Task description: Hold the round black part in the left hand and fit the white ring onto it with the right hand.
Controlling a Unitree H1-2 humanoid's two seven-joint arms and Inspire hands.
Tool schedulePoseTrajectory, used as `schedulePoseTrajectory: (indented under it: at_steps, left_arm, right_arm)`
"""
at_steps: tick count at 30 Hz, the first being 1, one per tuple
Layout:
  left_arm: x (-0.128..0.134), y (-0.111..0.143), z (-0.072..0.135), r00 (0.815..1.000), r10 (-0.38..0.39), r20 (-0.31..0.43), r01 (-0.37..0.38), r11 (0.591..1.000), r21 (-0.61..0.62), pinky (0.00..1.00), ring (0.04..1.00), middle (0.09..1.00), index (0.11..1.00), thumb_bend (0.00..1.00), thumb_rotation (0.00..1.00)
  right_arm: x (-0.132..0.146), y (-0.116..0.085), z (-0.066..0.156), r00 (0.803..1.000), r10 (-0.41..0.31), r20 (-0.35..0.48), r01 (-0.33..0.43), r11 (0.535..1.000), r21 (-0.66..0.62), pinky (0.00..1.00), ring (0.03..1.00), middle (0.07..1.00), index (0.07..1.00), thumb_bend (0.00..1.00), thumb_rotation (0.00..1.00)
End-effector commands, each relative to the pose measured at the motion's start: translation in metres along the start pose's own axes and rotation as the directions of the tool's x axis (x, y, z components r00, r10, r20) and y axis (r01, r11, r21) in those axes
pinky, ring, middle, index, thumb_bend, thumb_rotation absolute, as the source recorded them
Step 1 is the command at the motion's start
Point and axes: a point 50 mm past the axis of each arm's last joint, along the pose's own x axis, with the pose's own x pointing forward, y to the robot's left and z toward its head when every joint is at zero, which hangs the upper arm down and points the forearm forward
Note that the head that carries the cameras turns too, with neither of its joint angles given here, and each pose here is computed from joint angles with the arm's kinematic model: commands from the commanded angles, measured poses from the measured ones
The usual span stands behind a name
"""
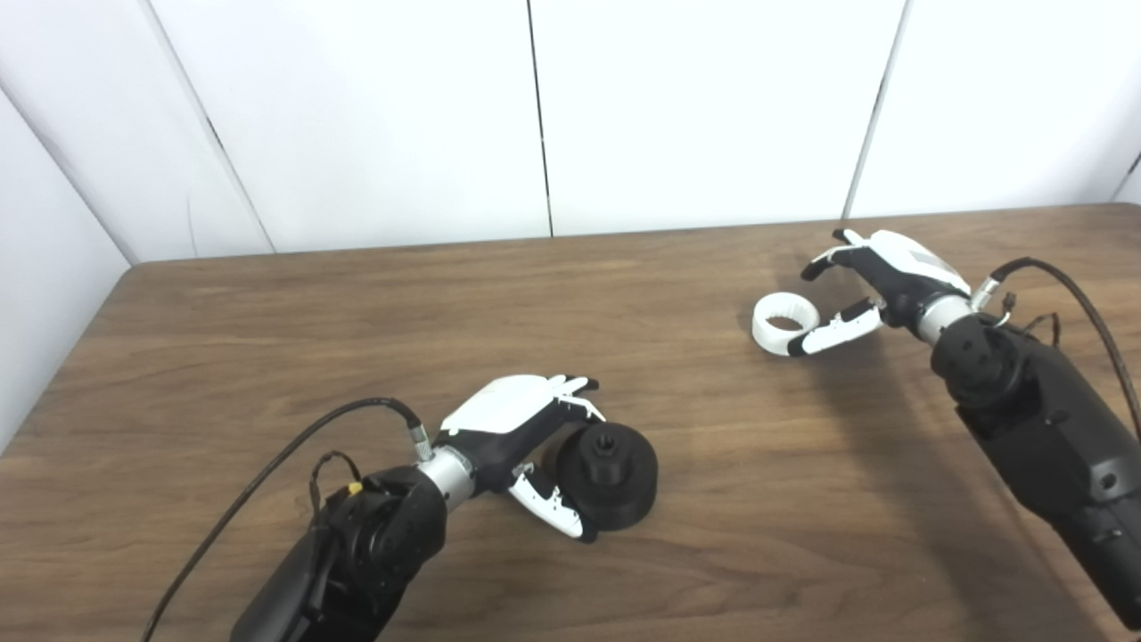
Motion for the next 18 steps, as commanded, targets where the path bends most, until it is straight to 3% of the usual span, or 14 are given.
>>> schedulePoseTrajectory:
  at_steps: [1, 18]
  left_arm:
    - [0.004, -0.004, 0.004, 0.999, -0.032, 0.024, 0.032, 0.999, 0.016, 1.0, 1.0, 0.986, 0.699, 0.93, 0.24]
    - [0.002, -0.003, 0.003, 0.999, -0.03, 0.021, 0.03, 0.999, 0.013, 0.99, 1.0, 0.988, 0.703, 0.93, 0.25]
  right_arm:
    - [0.005, -0.034, 0.018, 0.995, -0.078, 0.066, 0.081, 0.996, -0.042, 1.0, 1.0, 1.0, 0.756, 1.0, 0.36]
    - [0.012, -0.019, 0.027, 0.994, -0.043, 0.097, 0.051, 0.996, -0.075, 1.0, 1.0, 0.984, 0.744, 0.97, 0.36]
